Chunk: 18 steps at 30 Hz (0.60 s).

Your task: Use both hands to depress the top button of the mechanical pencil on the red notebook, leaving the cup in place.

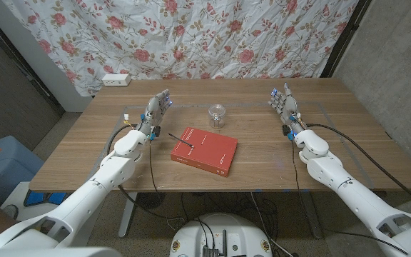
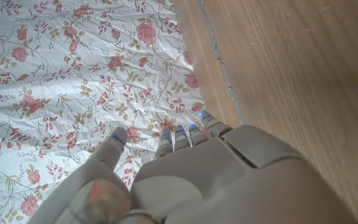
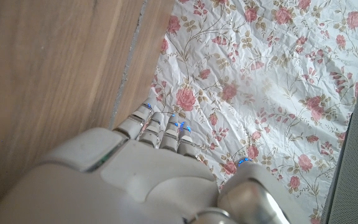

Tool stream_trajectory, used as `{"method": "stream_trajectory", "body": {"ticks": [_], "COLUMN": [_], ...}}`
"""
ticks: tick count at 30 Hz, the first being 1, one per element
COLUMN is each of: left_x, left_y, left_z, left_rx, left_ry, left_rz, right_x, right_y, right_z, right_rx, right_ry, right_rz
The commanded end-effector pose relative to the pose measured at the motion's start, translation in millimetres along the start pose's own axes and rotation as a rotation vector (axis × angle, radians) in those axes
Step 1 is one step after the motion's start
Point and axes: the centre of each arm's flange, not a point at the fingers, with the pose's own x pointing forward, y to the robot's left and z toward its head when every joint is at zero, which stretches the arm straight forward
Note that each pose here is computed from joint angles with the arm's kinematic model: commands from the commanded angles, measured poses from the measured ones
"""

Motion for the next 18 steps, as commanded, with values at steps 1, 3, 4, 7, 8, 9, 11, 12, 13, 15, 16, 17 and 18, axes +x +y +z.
{"method": "stream_trajectory", "body": {"ticks": [1,3,4,7,8,9,11,12,13,15,16,17,18], "left_x": [-13.3,-17.0,-18.8,-24.9,-26.9,-29.1,-33.1,-34.7,-36.2,-38.5,-39.4,-40.3,-40.3], "left_y": [1.8,3.3,4.0,5.8,6.5,7.1,8.4,9.1,9.8,11.3,12.0,12.7,12.7], "left_z": [18.6,22.7,24.7,29.1,30.5,31.9,34.0,34.8,35.6,37.4,38.4,39.5,39.5], "left_rx": [0.092,0.116,0.126,0.148,0.155,0.168,0.179,0.182,0.189,0.201,0.206,0.213,0.213], "left_ry": [0.013,0.021,0.019,0.02,0.02,0.03,0.033,0.031,0.035,0.036,0.035,0.039,0.039], "left_rz": [-0.018,-0.015,-0.018,-0.015,-0.018,-0.015,-0.014,-0.014,-0.011,-0.023,-0.033,-0.04,-0.041], "right_x": [-6.0,-6.2,-6.4,-6.9,-6.9,-6.7,-6.6,-6.7,-7.2,-8.0,-8.2,-8.6,-8.6], "right_y": [2.6,2.3,2.3,2.9,3.4,3.9,4.8,5.4,6.1,6.9,6.9,6.8,6.8], "right_z": [4.5,7.4,8.4,9.1,9.0,9.0,9.3,9.4,9.2,8.4,8.3,8.2,8.2], "right_rx": [-0.038,-0.054,-0.063,-0.055,-0.058,-0.064,-0.07,-0.069,-0.067,-0.069,-0.068,-0.067,-0.067], "right_ry": [-0.02,-0.021,-0.022,-0.031,-0.032,-0.033,-0.035,-0.039,-0.045,-0.047,-0.046,-0.047,-0.047], "right_rz": [-0.014,-0.012,-0.013,-0.015,-0.012,-0.009,-0.006,-0.008,-0.016,-0.02,-0.02,-0.023,-0.023]}}
